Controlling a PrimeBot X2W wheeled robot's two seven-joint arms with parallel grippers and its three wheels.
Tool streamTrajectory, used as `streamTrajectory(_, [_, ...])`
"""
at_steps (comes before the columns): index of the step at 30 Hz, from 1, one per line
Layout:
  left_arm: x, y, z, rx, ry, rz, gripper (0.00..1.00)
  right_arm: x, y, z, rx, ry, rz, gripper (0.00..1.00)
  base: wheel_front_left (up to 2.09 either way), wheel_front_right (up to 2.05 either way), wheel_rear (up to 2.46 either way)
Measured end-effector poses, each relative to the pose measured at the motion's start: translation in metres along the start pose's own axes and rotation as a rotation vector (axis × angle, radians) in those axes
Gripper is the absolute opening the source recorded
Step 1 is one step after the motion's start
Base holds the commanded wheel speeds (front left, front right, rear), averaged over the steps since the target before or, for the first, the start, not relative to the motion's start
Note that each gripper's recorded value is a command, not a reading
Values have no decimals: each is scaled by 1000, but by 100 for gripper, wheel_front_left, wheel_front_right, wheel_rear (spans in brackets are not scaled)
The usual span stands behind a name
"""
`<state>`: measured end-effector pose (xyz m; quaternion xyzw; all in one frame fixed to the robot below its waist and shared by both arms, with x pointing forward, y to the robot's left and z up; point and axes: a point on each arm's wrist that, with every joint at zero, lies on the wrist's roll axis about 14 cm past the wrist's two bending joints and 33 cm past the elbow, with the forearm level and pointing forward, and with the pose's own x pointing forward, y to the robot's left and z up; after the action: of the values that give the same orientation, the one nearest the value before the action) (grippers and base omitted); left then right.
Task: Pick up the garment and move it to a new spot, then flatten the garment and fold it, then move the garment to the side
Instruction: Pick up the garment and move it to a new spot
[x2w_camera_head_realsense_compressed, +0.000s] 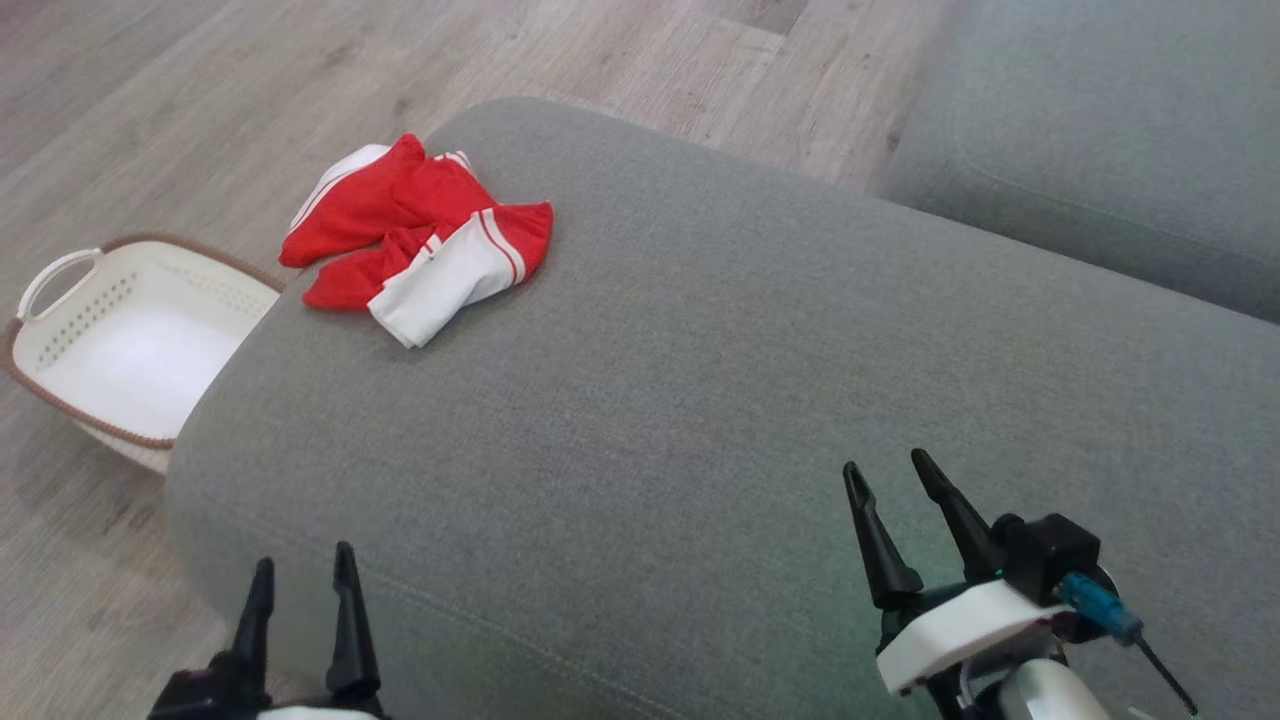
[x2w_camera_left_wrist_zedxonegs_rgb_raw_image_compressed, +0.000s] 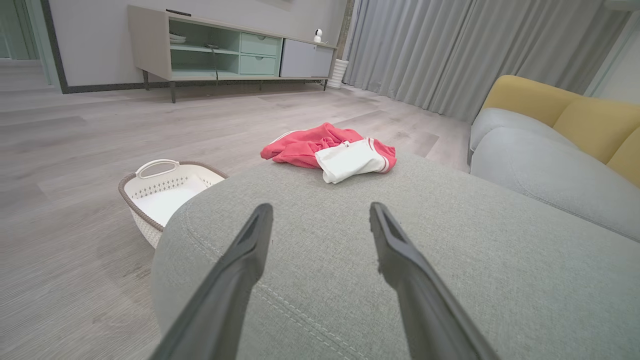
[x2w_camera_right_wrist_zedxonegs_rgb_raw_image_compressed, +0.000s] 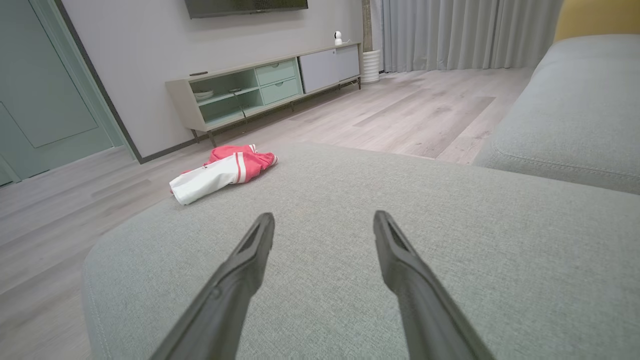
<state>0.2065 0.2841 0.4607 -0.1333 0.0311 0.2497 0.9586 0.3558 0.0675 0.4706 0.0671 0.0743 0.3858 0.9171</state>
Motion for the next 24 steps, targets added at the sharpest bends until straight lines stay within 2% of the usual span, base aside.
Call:
streamTrajectory(6, [-2, 13, 21, -7, -60, 39, 100, 3, -6, 1, -1, -5, -12, 100, 0, 0, 0])
streamTrajectory(11, [15, 32, 71, 112, -144, 18, 100, 3, -25, 18, -23, -55, -66, 100, 0, 0, 0])
streamTrajectory(13, [29, 29, 102, 196, -183, -34, 100, 1, -35, 24, -32, -68, -96, 100, 0, 0, 0])
streamTrajectory(18, [66, 18, 203, 301, -362, -82, 100, -2, -42, 37, -87, -67, -114, 100, 0, 0, 0])
streamTrajectory(22, [97, 4, 237, 332, -389, -112, 100, 0, -53, 42, -115, -60, -137, 100, 0, 0, 0])
streamTrajectory(24, [125, -7, 240, 351, -345, -133, 100, 2, -63, 46, -128, -57, -157, 100, 0, 0, 0])
